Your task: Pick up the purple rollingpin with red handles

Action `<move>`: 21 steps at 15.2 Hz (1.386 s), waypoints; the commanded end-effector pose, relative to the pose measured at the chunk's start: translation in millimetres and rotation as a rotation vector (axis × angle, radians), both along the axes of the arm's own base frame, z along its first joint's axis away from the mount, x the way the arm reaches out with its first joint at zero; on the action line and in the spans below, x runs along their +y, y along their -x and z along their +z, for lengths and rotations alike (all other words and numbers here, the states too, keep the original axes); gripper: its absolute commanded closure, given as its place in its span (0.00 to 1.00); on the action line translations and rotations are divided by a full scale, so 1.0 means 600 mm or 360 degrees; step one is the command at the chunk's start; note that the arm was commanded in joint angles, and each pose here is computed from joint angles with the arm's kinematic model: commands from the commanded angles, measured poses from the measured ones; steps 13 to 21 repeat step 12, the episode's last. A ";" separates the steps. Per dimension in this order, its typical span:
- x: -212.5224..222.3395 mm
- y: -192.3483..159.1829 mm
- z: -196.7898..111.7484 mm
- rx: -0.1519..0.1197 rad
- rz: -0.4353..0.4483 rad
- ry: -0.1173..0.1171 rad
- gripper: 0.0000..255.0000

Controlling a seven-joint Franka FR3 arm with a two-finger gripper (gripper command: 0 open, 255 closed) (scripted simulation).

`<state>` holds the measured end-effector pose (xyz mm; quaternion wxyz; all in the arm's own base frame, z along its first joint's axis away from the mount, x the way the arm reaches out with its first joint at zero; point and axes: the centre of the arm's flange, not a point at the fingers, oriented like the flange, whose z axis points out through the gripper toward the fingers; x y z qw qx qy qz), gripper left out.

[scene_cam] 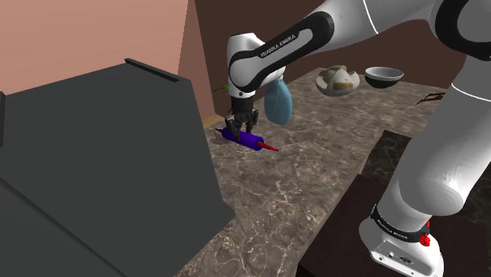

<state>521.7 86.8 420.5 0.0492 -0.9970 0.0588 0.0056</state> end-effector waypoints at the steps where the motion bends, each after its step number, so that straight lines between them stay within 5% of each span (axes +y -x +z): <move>1: 0.001 0.001 0.017 0.0000 0.0000 0.0000 1.00; 10: 0.001 0.001 0.096 0.0000 0.0000 0.0000 1.00; 21: 0.001 0.001 0.097 0.0000 0.0000 0.0000 1.00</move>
